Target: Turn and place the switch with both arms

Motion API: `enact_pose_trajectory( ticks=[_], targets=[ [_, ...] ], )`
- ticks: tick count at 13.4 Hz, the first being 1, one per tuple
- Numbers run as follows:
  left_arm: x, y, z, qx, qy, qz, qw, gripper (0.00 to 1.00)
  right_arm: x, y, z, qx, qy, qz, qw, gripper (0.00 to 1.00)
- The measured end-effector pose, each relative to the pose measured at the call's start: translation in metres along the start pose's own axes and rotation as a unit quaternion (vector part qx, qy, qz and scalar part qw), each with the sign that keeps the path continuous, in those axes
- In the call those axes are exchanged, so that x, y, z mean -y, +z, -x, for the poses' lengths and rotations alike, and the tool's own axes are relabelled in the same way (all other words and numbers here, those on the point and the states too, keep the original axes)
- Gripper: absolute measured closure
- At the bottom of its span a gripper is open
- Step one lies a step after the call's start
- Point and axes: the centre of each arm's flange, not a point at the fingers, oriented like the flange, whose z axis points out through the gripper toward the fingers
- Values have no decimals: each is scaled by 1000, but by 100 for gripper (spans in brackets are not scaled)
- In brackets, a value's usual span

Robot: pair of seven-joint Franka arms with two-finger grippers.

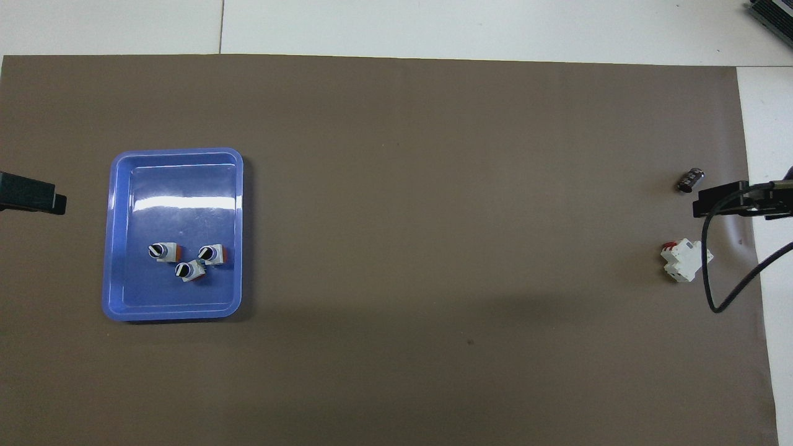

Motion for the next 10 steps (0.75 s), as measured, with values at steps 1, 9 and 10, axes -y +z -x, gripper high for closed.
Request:
enact_pose_trajectory(
  ticks=[1, 9, 10],
  targets=[
    [0, 1, 2, 8, 0, 0, 1000, 0, 0, 0, 0, 0, 0, 0, 1000, 0],
    [-6, 4, 11, 39, 5, 0, 999, 0, 0, 0, 0, 0, 0, 0, 1000, 0],
    [-5, 4, 11, 41, 5, 0, 999, 0, 0, 0, 0, 0, 0, 0, 1000, 0]
  ],
)
